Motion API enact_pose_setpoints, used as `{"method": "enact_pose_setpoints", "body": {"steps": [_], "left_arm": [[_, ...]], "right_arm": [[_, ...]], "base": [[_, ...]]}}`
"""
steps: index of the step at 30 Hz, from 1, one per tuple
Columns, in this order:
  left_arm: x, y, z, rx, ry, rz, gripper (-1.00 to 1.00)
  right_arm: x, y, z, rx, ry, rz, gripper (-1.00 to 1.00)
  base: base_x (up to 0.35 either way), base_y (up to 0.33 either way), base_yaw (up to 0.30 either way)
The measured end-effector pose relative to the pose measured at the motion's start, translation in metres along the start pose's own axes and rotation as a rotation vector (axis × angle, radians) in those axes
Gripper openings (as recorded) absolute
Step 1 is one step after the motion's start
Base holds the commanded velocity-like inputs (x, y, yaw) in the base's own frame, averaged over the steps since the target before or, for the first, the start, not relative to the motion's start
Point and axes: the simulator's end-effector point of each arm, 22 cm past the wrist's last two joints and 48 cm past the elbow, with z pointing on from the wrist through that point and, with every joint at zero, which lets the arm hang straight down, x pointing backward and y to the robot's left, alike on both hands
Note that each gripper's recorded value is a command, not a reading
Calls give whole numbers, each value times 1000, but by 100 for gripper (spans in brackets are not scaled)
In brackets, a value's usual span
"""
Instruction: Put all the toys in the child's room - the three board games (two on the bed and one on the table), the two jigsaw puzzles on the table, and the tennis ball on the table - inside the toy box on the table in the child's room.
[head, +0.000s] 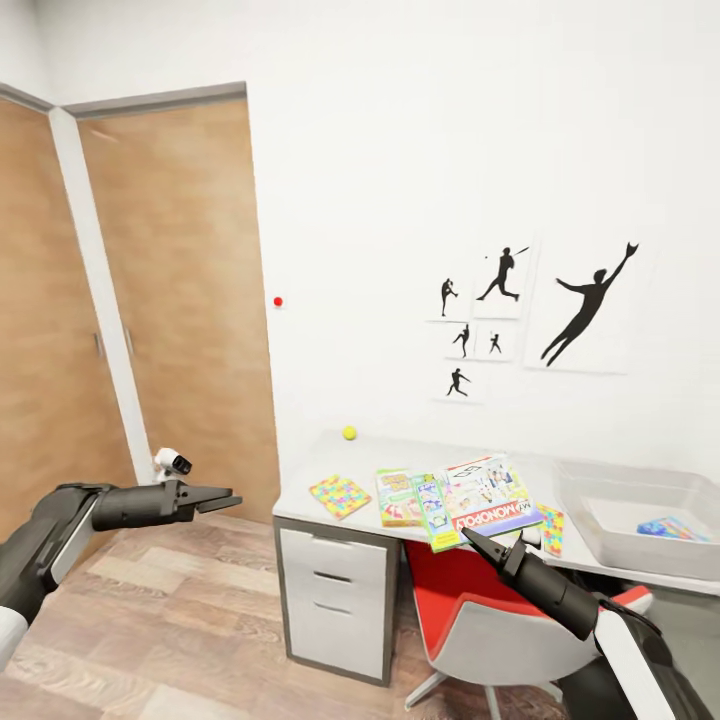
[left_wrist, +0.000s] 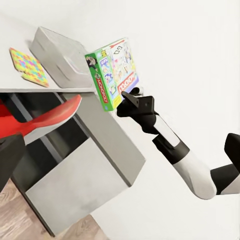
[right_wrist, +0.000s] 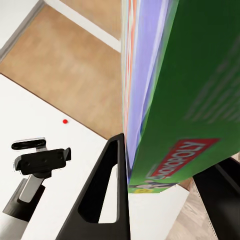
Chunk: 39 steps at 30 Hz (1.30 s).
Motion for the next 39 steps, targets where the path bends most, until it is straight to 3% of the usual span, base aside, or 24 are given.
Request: {"method": "enact_pose_setpoints", "body": {"steps": [18,27,32,39], "left_arm": [[-2,-2,-5,-9,-3,8,100],[-9,-1,-35,-62,-14,16,100],[-11,0,-48,-90,-16,20,100],[-11,0,-51,-96,-15,29,100]], "right_arm": [[-1,3,0,-5,-2,-5,-100],[-3,8,0,-11,-5,-17,-100],[-10,10,-4,-10,-9,-34,-100],[-20,39,-3,-49,-12,-112,-100]], "base": [[0,0,-281],[0,0,-280],[0,0,-201],[0,0,-34]]}}
